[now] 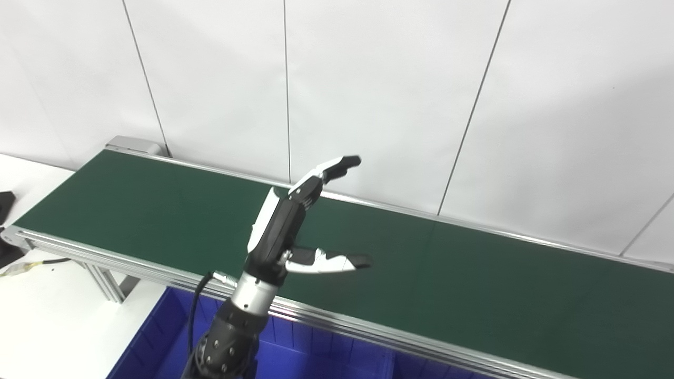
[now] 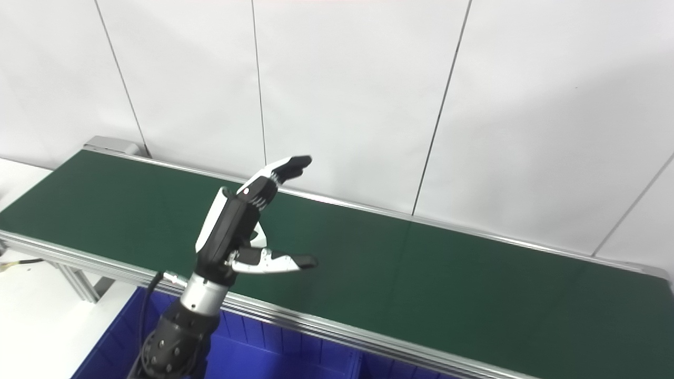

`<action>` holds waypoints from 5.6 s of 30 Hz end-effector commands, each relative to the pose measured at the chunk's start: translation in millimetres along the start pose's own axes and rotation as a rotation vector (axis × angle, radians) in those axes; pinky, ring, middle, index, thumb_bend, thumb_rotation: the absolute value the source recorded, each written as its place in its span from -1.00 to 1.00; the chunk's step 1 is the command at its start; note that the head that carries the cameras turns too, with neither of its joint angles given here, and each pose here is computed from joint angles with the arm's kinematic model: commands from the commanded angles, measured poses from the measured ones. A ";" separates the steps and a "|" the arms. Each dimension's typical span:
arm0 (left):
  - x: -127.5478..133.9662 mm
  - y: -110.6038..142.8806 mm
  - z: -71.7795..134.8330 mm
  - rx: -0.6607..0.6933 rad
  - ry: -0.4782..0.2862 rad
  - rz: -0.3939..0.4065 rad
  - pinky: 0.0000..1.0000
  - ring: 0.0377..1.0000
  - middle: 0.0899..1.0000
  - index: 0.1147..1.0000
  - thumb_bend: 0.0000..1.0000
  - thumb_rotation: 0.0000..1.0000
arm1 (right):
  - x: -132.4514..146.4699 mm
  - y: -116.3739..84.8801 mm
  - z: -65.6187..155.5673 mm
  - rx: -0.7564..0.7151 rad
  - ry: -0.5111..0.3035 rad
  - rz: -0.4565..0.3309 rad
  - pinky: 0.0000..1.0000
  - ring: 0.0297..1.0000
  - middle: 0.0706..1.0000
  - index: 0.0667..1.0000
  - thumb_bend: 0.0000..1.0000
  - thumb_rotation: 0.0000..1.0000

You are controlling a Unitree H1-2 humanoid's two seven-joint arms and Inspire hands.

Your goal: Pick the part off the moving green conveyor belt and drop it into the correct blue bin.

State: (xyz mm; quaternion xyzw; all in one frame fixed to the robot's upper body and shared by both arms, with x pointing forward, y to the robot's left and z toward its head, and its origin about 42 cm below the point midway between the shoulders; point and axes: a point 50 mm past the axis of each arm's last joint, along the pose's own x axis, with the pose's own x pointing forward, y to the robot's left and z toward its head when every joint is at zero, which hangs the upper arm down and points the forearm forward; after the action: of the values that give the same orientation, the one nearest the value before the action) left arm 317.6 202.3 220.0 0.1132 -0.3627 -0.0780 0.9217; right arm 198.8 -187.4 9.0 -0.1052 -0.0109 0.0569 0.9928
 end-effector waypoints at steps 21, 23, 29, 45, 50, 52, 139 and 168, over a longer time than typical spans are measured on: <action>71.1 9.2 -82.6 0.782 0.203 -0.327 0.84 0.73 0.67 0.66 0.75 -0.74 | 11.8 1.6 11.9 0.024 -0.083 -0.048 0.18 0.29 0.40 0.48 0.23 -1.00; 76.6 8.9 -89.4 0.836 0.220 -0.341 0.87 0.76 0.68 0.67 0.81 -0.68 | 12.3 1.3 12.3 0.020 -0.086 -0.054 0.17 0.28 0.38 0.47 0.23 -1.00; 87.3 11.5 -100.1 0.910 0.278 -0.383 0.89 0.78 0.68 0.72 0.91 -0.58 | 12.3 1.2 12.0 0.037 -0.081 -0.060 0.18 0.28 0.38 0.47 0.24 -1.00; 101.7 31.4 -129.1 0.972 0.502 -0.498 0.88 0.77 0.68 0.73 1.00 -0.47 | 13.9 2.9 16.9 0.078 -0.087 -0.078 0.19 0.30 0.40 0.48 0.23 -1.00; 97.1 35.2 -141.9 0.966 0.539 -0.511 0.79 0.73 0.66 0.70 1.00 -0.48 | 13.2 3.7 18.5 0.086 -0.091 -0.078 0.20 0.32 0.41 0.47 0.21 -1.00; 94.5 34.5 -146.9 0.955 0.562 -0.527 0.80 0.75 0.68 0.70 1.00 -0.49 | 13.0 4.0 18.9 0.082 -0.093 -0.076 0.21 0.33 0.41 0.47 0.21 -1.00; -38.9 12.0 -11.9 -0.411 0.246 -0.260 -0.22 -0.14 -0.11 -0.17 -0.04 -1.00 | -0.1 11.1 34.2 0.060 -0.143 -0.072 0.14 0.25 0.32 0.29 0.22 -1.00; -124.1 4.0 -49.7 -0.253 0.760 -0.349 -0.14 -0.11 -0.11 -0.21 -0.04 -1.00 | -2.2 13.9 45.9 0.097 -0.166 -0.071 0.12 0.26 0.32 0.28 0.22 -1.00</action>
State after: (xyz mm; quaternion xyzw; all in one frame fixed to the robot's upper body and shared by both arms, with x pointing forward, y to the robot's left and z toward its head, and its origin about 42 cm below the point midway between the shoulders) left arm 255.4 240.4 94.3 0.0622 0.0798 -0.2361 0.9664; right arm 190.1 -170.2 37.1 -0.0662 -0.0505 0.0261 0.9962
